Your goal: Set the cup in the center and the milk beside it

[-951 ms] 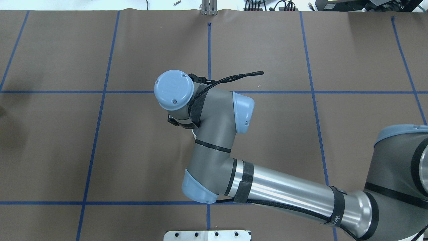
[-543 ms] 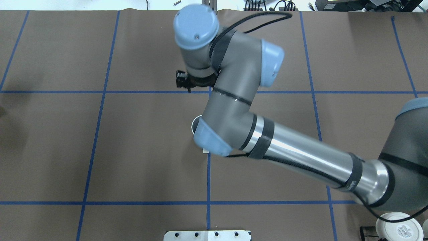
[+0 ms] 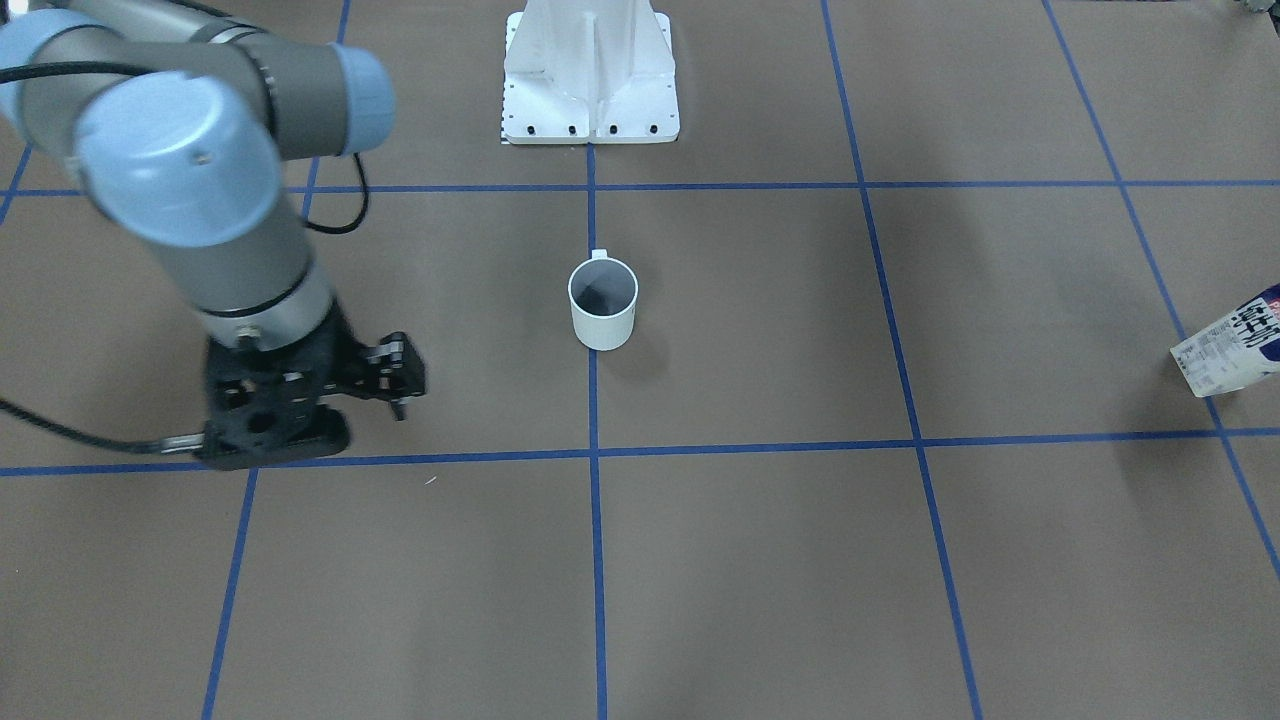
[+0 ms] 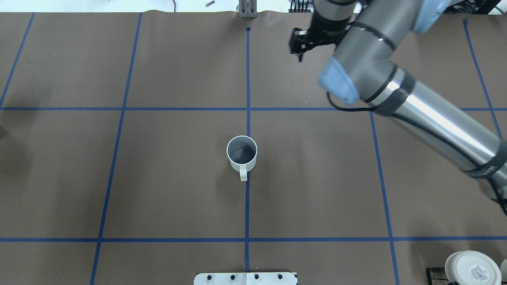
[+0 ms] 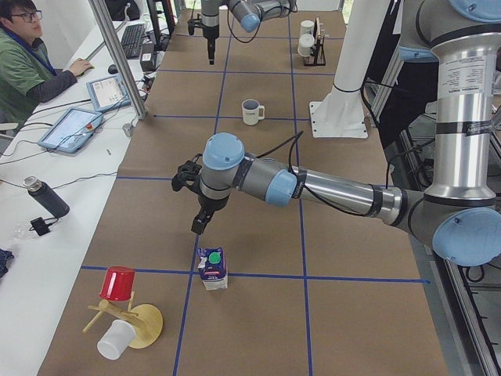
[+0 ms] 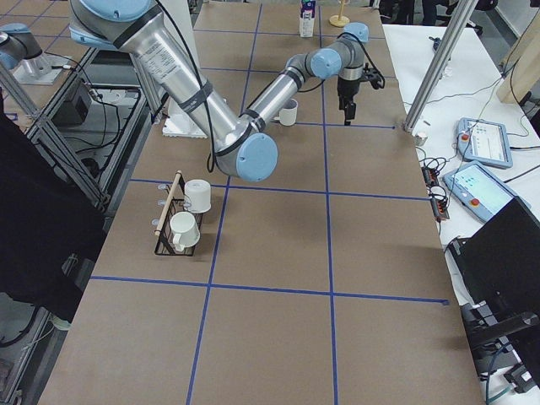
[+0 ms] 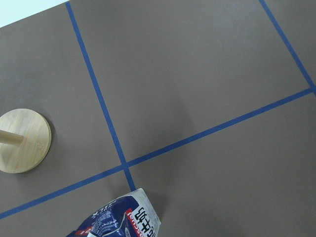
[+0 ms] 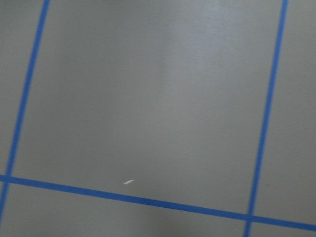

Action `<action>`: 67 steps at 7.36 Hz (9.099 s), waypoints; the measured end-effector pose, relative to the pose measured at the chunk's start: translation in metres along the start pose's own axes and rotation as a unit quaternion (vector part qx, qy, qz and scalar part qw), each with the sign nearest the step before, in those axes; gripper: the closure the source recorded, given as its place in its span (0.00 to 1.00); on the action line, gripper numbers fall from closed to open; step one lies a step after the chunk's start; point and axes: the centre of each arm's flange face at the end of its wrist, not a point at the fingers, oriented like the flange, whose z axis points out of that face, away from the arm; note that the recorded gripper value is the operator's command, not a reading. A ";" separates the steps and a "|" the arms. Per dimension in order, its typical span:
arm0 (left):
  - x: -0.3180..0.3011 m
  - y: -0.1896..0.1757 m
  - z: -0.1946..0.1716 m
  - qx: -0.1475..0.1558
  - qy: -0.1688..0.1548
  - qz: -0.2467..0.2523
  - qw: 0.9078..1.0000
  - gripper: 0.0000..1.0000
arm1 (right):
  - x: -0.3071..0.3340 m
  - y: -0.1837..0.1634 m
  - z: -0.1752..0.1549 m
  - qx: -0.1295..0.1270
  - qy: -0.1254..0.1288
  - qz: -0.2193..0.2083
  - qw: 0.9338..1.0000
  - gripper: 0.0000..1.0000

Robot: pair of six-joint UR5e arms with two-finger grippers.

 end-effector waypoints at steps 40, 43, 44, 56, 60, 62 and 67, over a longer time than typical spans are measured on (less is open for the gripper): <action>-0.016 0.015 0.069 0.007 0.019 -0.154 0.988 1.00 | 0.446 0.287 0.047 -0.108 0.036 0.054 0.992 0.00; 0.098 -0.040 0.024 0.008 0.018 -0.211 0.977 1.00 | 0.447 0.289 0.048 -0.110 0.036 0.055 0.992 0.00; 0.156 -0.065 0.027 0.002 0.025 -0.230 0.973 1.00 | 0.447 0.290 0.049 -0.111 0.036 0.056 0.992 0.00; 0.587 -0.169 0.095 -0.060 0.006 -0.235 0.970 1.00 | 0.448 0.292 0.050 -0.113 0.035 0.058 0.991 0.00; 0.593 -0.174 0.115 -0.053 0.023 -0.227 0.972 0.02 | 0.448 0.292 0.050 -0.112 0.034 0.058 0.991 0.00; 0.593 -0.173 0.116 -0.053 0.023 -0.226 0.972 0.02 | 0.448 0.292 0.050 -0.112 0.034 0.059 0.991 0.00; 0.578 -0.178 0.070 -0.030 0.044 -0.222 0.974 0.01 | 0.448 0.292 0.051 -0.112 0.034 0.058 0.991 0.00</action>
